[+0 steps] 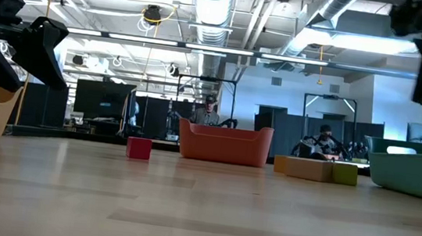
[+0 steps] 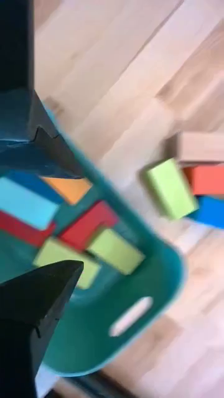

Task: Sort blocks by size
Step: Put the large white block into the orange bin

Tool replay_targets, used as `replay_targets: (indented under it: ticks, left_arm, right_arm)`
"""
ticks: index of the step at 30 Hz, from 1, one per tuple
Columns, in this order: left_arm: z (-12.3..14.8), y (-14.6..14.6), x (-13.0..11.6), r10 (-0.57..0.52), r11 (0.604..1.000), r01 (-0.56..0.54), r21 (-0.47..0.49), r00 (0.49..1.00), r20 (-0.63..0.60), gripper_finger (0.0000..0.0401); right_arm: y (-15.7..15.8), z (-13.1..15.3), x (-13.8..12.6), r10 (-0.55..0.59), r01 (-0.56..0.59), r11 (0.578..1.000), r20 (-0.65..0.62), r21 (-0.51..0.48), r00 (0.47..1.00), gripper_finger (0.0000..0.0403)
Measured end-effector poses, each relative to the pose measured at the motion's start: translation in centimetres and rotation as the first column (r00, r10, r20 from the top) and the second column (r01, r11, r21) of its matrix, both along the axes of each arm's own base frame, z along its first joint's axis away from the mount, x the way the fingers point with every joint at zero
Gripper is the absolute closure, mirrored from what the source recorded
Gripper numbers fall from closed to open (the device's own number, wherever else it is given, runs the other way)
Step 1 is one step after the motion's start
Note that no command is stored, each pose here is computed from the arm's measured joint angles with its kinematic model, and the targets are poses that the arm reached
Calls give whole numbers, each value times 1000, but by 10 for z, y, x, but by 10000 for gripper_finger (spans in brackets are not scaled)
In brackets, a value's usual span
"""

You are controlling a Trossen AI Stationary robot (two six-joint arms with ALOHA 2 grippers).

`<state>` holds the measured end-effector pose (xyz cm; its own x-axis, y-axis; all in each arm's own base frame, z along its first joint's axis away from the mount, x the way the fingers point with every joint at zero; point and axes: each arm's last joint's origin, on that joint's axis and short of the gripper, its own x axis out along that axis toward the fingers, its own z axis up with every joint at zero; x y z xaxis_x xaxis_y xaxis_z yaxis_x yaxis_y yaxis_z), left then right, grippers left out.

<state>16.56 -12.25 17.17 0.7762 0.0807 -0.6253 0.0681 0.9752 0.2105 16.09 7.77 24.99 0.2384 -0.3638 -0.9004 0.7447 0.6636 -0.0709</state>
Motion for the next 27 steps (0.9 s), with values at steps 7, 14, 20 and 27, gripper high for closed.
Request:
replay_targets:
  ticks: [7, 14, 20, 27]
  left_arm:
    - [0, 0, 0, 0, 1000, 0, 0, 1000, 0, 134]
    - [0, 0, 0, 0, 1000, 0, 0, 1000, 0, 134]
    - [0, 0, 0, 0, 1000, 0, 0, 1000, 0, 134]
    - [0, 0, 0, -1, 1000, 1, 0, 1000, 0, 134]
  right_arm:
    - [0, 3, 32, 189, -190, 982, 158, -11, 969, 148]
    - [-3, -6, 71, 345, -335, 939, 207, -85, 915, 148]
    - [-10, -33, 93, 379, -379, 925, 104, -24, 919, 148]
    - [-24, -66, 108, 312, -311, 948, -17, 66, 950, 148]
